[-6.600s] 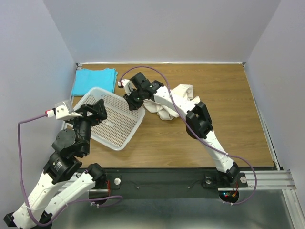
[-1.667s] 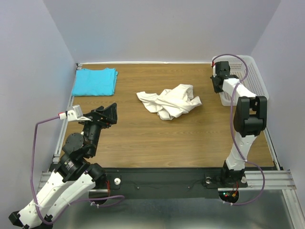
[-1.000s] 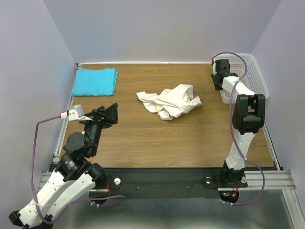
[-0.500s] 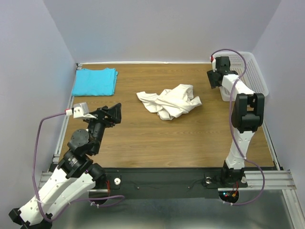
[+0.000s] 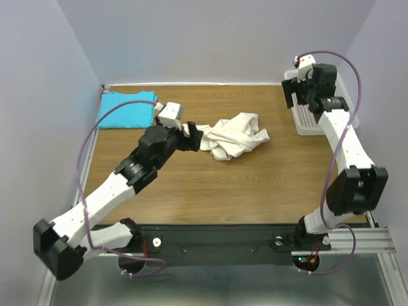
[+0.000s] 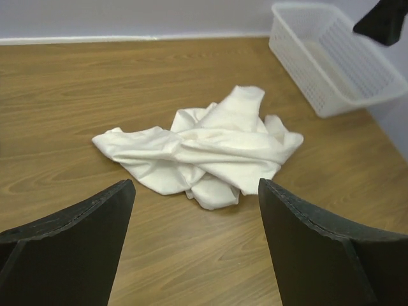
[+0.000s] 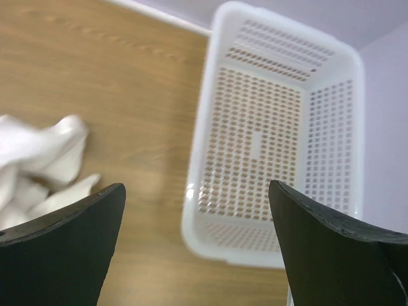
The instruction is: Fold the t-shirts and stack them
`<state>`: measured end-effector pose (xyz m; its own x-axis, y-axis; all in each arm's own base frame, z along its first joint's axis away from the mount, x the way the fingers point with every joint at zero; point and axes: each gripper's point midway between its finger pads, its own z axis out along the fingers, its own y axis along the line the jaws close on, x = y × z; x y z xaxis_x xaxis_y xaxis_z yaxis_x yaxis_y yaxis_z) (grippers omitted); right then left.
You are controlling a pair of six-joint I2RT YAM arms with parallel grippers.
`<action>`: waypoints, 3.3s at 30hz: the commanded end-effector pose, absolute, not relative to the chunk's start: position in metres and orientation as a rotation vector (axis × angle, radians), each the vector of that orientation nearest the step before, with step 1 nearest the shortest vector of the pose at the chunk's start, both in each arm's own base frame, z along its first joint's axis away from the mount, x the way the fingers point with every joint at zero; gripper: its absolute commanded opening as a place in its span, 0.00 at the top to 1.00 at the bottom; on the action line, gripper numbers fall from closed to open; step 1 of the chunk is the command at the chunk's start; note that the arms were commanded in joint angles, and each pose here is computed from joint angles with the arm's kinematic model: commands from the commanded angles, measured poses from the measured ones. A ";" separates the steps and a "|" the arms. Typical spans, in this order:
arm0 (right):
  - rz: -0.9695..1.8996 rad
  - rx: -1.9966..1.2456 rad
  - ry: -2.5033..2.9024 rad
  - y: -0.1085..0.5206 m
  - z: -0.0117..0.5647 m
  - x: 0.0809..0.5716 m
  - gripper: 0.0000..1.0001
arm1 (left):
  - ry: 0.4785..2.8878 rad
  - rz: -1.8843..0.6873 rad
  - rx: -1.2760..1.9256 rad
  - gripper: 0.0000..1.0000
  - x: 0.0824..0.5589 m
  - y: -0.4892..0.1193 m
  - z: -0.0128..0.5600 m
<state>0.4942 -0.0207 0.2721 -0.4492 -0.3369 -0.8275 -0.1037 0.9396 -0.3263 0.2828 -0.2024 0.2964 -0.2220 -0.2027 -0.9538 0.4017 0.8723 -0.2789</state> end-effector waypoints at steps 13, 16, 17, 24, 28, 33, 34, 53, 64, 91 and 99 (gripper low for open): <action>0.634 -1.016 1.725 0.126 0.228 0.323 0.00 | 1.656 -0.411 1.095 0.19 0.364 -0.312 0.232; 0.613 -1.004 1.755 0.122 0.219 0.320 0.00 | 1.619 -0.490 1.167 0.21 0.375 -0.319 0.229; 0.608 -1.001 1.762 0.121 0.217 0.320 0.00 | 1.653 -0.535 1.195 0.22 0.381 -0.318 0.211; 0.629 -0.995 1.799 0.121 0.202 0.316 0.01 | 1.769 -0.605 1.224 0.34 0.418 -0.330 0.175; 0.634 -0.993 1.809 0.121 0.198 0.316 0.01 | 1.854 -0.599 1.238 0.37 0.424 -0.330 0.144; 0.627 -0.967 1.830 0.113 0.193 0.318 0.01 | 1.878 -0.638 1.245 0.40 0.420 -0.331 0.132; 0.629 -0.965 1.835 0.112 0.192 0.318 0.01 | 1.876 -0.645 1.251 0.41 0.418 -0.332 0.131; 0.587 -0.935 1.847 0.107 0.200 0.325 0.01 | 1.759 -0.554 1.122 1.00 0.420 -0.320 0.221; 0.597 -0.874 1.852 0.107 0.225 0.347 0.01 | 1.455 -0.548 0.936 1.00 0.355 -0.281 0.372; 0.803 -0.826 2.062 0.205 0.163 0.478 0.09 | 1.481 -0.559 0.684 1.00 0.259 -0.203 0.401; 0.793 -0.902 2.111 0.255 0.114 0.497 0.08 | 1.652 -0.684 0.549 1.00 0.232 -0.192 0.337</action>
